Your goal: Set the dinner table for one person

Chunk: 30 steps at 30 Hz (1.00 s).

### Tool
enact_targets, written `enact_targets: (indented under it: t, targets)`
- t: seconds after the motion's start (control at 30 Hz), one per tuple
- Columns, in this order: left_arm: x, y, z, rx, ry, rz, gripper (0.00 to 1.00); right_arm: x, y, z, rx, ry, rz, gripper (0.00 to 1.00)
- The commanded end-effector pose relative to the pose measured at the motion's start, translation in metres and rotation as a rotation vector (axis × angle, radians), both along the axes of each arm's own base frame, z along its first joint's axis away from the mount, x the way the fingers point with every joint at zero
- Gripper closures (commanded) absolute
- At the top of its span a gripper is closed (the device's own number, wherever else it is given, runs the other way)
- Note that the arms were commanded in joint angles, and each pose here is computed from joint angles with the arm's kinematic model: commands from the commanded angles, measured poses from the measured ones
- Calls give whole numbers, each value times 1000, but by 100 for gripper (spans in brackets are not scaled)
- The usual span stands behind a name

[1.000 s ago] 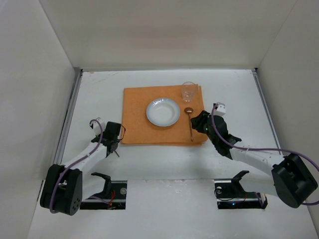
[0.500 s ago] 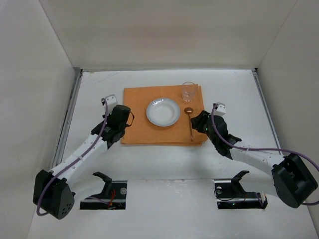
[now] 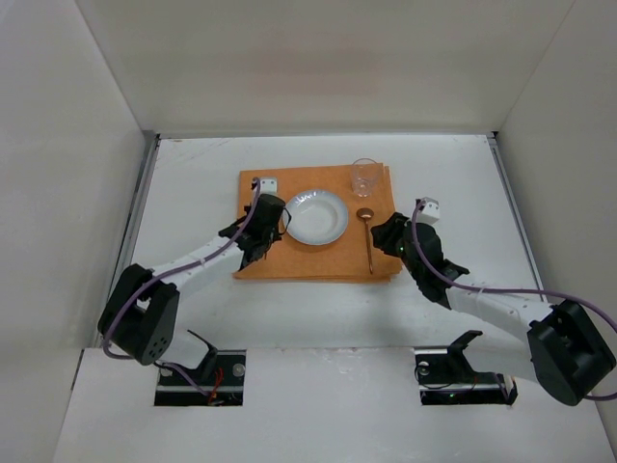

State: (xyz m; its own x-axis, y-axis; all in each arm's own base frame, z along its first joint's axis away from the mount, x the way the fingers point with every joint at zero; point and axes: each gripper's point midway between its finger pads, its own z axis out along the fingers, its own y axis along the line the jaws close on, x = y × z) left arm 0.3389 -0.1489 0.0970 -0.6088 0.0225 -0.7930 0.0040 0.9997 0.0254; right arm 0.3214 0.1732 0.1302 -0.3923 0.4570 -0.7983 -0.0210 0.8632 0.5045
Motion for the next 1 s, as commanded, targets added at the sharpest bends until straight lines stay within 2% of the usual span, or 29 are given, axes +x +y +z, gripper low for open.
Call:
enact_targets:
  t: [0.0,0.6,0.97]
  targets:
    - [14,-7,6,-33,-58,-62,99,8,0,16,25,-58,-21,51]
    - [2,13,-52,50,92,-42,98,10,-1,11,26,-46,-23,51]
    - [0,24,-63,94,123,-5,97,11,0,9,28,-38,-20,51]
